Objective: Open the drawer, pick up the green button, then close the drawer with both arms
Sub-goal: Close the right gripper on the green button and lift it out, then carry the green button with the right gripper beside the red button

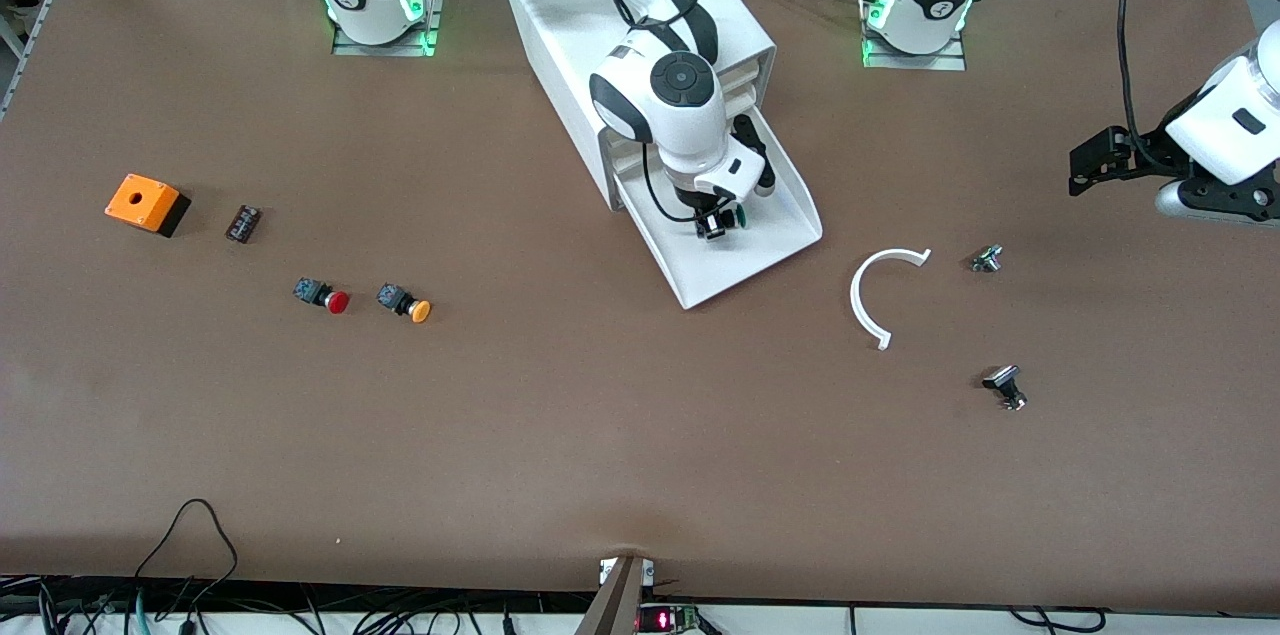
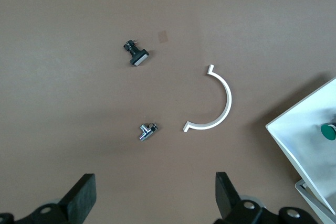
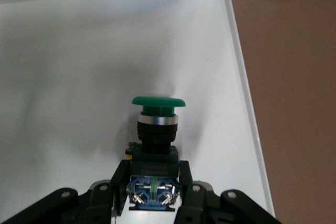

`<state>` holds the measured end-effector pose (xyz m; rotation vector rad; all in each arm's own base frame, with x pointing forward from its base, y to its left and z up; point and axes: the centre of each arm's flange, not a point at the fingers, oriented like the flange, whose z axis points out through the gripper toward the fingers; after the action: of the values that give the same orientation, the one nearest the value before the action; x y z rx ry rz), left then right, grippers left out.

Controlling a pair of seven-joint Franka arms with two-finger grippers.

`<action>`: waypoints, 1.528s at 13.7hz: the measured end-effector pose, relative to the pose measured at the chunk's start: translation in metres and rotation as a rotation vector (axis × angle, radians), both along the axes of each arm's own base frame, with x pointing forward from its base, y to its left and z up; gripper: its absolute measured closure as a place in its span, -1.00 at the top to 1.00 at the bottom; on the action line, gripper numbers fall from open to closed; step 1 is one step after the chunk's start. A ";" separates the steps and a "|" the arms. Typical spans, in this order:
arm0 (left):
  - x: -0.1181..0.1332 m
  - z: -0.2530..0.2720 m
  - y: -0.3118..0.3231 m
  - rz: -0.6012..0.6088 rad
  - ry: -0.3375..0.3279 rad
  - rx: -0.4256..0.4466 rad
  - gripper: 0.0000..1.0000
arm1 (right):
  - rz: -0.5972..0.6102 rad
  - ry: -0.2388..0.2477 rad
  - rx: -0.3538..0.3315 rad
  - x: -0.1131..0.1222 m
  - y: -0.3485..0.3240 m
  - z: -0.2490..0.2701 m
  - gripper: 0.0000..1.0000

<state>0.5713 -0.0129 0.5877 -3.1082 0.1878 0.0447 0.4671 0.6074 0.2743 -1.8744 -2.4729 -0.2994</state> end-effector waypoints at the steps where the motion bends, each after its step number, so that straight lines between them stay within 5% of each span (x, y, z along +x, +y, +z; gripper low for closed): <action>1: 0.000 0.000 0.000 0.000 0.000 0.000 1.00 | -0.021 -0.004 0.011 0.002 0.002 0.006 -0.17; 6: 0.000 0.000 0.000 0.000 0.000 0.000 1.00 | -0.171 -0.047 0.045 0.032 -0.016 0.068 -0.17; 11: 0.000 0.000 0.000 -0.001 0.000 0.000 1.00 | -0.490 -0.101 0.080 0.121 -0.129 0.155 -0.17; 13: 0.000 0.000 0.000 -0.001 0.003 0.000 1.00 | -0.578 -0.086 0.050 0.143 -0.172 0.143 -0.17; 21: -0.001 0.001 -0.001 -0.001 0.006 0.000 1.00 | -0.930 -0.013 -0.088 0.173 -0.281 0.064 -0.17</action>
<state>0.5704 -0.0138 0.5889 -3.1081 0.1900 0.0542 0.6401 0.3262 0.3380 -2.9213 -1.4498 -0.2000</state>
